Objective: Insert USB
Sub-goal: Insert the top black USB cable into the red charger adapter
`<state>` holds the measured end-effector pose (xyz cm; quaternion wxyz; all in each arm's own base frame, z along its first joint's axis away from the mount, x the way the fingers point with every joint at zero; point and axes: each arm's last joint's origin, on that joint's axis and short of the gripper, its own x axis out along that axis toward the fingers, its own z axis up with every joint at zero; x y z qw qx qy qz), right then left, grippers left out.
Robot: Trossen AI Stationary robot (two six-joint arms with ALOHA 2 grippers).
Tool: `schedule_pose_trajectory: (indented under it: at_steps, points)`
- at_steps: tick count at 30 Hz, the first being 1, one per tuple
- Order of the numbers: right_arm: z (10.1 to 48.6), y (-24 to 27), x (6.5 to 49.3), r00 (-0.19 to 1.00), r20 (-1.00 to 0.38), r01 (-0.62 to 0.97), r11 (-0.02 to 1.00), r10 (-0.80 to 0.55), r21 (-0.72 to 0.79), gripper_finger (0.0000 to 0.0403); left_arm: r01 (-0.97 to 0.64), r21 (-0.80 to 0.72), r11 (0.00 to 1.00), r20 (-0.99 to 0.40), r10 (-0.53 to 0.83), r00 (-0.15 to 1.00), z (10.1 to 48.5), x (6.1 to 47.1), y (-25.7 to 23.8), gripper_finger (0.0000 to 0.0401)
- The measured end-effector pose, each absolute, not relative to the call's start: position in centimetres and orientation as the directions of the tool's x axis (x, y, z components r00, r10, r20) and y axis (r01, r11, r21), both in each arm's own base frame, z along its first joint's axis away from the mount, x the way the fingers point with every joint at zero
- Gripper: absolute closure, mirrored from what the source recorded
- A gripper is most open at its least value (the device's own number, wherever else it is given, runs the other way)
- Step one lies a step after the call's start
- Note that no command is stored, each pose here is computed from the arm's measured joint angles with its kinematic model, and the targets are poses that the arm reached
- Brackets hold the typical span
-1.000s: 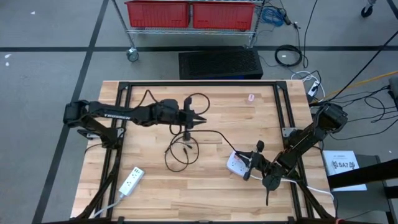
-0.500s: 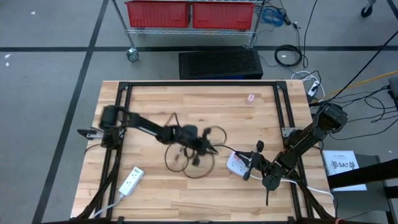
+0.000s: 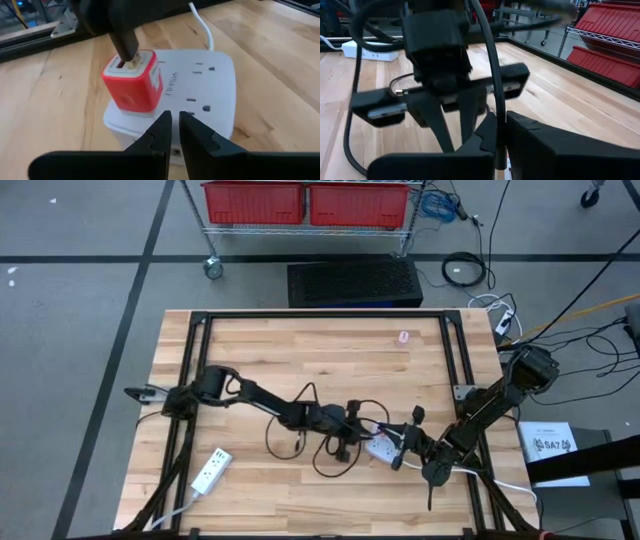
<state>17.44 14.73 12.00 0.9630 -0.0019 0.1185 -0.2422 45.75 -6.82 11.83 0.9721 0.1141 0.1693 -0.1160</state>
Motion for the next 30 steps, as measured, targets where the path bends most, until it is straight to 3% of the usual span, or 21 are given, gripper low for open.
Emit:
schedule_pose_trajectory:
  at_steps: [13,20,30]
  points:
    - [11.9,15.4,16.5,0.861,-0.189,0.463,0.882,-0.471,-0.090,0.0403,0.210,0.145,0.967,-0.363,-0.145,0.920,11.4,46.1,-6.4,0.0360]
    - [11.5,15.2,15.9,0.852,-0.188,0.487,0.871,-0.489,-0.055,0.0403,0.206,0.147,0.967,-0.369,-0.140,0.919,11.3,46.1,-6.4,0.0396]
    - [11.2,14.7,16.1,0.843,-0.230,0.494,0.869,-0.487,-0.031,0.0403,0.201,0.149,0.968,-0.372,-0.133,0.919,11.2,46.0,-6.3,0.0392]
